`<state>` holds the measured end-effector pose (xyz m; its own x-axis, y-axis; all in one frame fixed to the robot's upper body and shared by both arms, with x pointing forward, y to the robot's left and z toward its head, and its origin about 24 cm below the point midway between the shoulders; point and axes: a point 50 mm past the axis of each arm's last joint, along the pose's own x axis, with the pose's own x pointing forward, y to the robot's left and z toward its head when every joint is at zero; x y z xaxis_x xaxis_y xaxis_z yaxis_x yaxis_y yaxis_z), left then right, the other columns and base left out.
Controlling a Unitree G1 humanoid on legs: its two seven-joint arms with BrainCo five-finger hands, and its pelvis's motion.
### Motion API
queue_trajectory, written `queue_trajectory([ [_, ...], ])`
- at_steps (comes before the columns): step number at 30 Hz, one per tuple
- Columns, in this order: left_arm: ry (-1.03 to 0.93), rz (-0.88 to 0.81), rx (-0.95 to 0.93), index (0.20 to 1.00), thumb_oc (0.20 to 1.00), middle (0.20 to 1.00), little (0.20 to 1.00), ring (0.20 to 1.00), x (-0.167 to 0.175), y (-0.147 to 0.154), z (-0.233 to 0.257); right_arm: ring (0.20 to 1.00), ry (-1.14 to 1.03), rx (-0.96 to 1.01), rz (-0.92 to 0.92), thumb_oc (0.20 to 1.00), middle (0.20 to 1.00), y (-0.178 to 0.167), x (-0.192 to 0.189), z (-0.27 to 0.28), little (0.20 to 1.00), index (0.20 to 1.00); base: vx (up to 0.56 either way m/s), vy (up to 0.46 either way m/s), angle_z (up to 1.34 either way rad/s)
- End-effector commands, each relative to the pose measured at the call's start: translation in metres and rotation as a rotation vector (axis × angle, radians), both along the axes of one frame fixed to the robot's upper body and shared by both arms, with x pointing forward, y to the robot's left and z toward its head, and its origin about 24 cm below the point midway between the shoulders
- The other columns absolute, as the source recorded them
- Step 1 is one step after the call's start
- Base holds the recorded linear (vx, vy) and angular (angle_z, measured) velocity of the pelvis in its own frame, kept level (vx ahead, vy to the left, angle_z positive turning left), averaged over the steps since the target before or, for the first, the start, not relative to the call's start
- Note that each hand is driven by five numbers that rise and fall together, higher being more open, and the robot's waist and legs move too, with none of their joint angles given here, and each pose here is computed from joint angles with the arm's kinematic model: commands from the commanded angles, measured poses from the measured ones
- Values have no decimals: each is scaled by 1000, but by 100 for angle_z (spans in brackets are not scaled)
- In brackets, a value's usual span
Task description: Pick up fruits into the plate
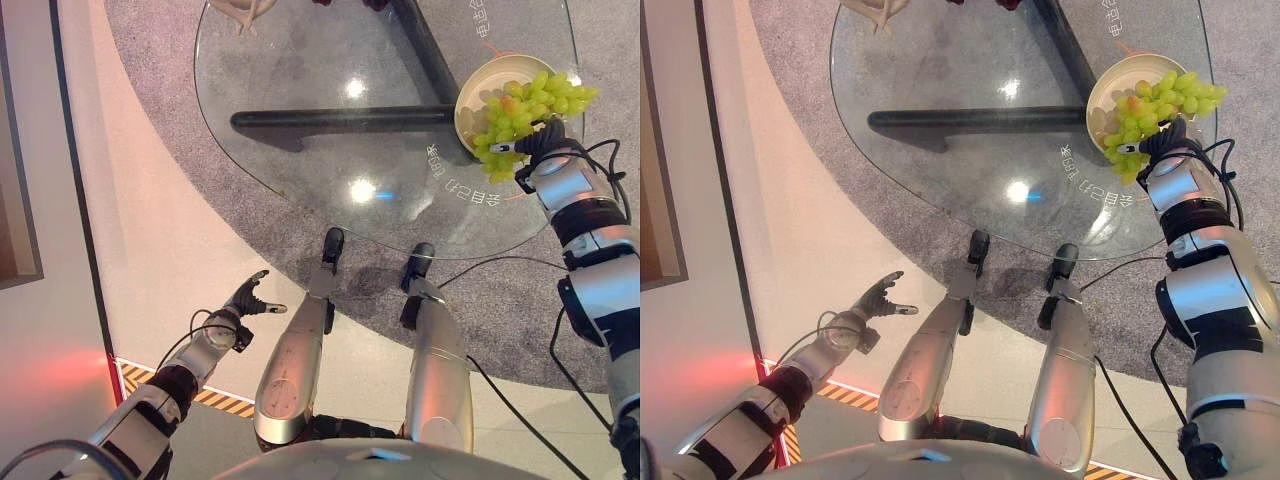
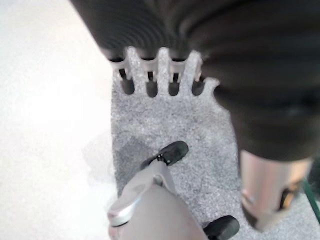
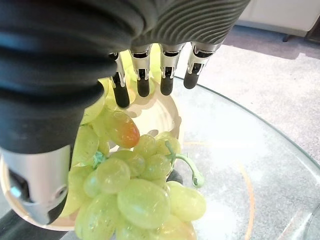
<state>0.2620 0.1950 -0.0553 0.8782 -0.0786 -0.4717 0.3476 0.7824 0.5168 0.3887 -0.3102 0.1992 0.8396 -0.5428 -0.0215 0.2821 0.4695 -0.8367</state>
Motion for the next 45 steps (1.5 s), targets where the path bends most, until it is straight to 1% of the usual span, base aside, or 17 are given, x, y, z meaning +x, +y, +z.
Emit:
queue_trajectory([
  [1,5,-4,-8,1000,1000,1000,1000,1000,-5,-1,-3,1000,-54,-138,-89,1000,1000,-23,-9,32,1000,1000,0,0,0],
  [10,22,19,-9,1000,1000,1000,1000,1000,-7,6,-5,1000,-87,-90,-60,1000,1000,-17,-7,23,1000,1000,0,0,0],
  [14,54,46,-7,1000,1000,1000,1000,1000,-9,15,-8,1000,-119,23,-35,1000,1000,-15,-10,2,1000,1000,0,0,0],
  [16,94,73,-1,1000,1000,1000,1000,1000,-12,23,-13,1000,-128,114,-12,1000,1000,-12,-13,-22,1000,1000,14,37,2],
  [22,153,127,-2,1000,1000,1000,1000,1000,-21,30,-23,1000,-118,239,12,1000,1000,-6,-26,-68,1000,1000,37,45,-1],
  [23,192,155,-1,1000,1000,1000,1000,1000,-30,33,-31,1000,-82,277,25,1000,1000,-2,-38,-99,1000,1000,128,48,1],
  [26,249,176,-5,1000,1000,1000,1000,1000,-42,35,-41,1000,-24,330,45,1000,1000,7,-53,-134,1000,1000,121,36,-10],
  [28,304,191,-21,1000,1000,1000,1000,1000,-58,35,-52,1000,56,413,63,1000,1000,16,-77,-176,1000,1000,110,33,-10],
  [29,316,195,-25,1000,1000,1000,1000,1000,-61,35,-54,1000,71,430,62,1000,1000,17,-83,-185,1000,1000,142,41,3],
  [30,372,220,-58,1000,1000,1000,1000,1000,-76,34,-64,1000,150,537,62,1000,1000,25,-112,-223,1000,1000,143,46,7],
  [34,493,271,-102,1000,1000,1000,1000,1000,-109,34,-82,1000,302,781,42,1000,1000,55,-163,-282,1000,1000,134,54,3],
  [35,551,315,-140,1000,1000,1000,1000,1000,-124,33,-89,1000,380,902,27,1000,1000,70,-188,-305,1000,1000,147,58,1],
  [36,566,329,-151,1000,1000,1000,1000,1000,-128,33,-91,1000,396,933,21,1000,1000,72,-194,-310,1000,1000,128,76,1],
  [38,650,404,-205,1000,1000,1000,1000,1000,-149,33,-100,1000,483,1120,-50,1000,1000,86,-231,-336,1000,1000,80,83,-2],
  [40,707,450,-246,1000,1000,1000,1000,1000,-162,32,-104,1000,542,1216,-126,1000,1000,92,-253,-348,1000,1000,57,91,-5],
  [43,770,501,-291,1000,1000,1000,1000,1000,-178,28,-110,1000,658,1267,-207,1000,1000,100,-285,-361,1000,1000,29,92,-13],
  [45,791,522,-316,1000,1000,1000,1000,1000,-184,24,-112,1000,744,1237,-259,1000,1000,98,-304,-366,1000,1000,15,78,-13],
])
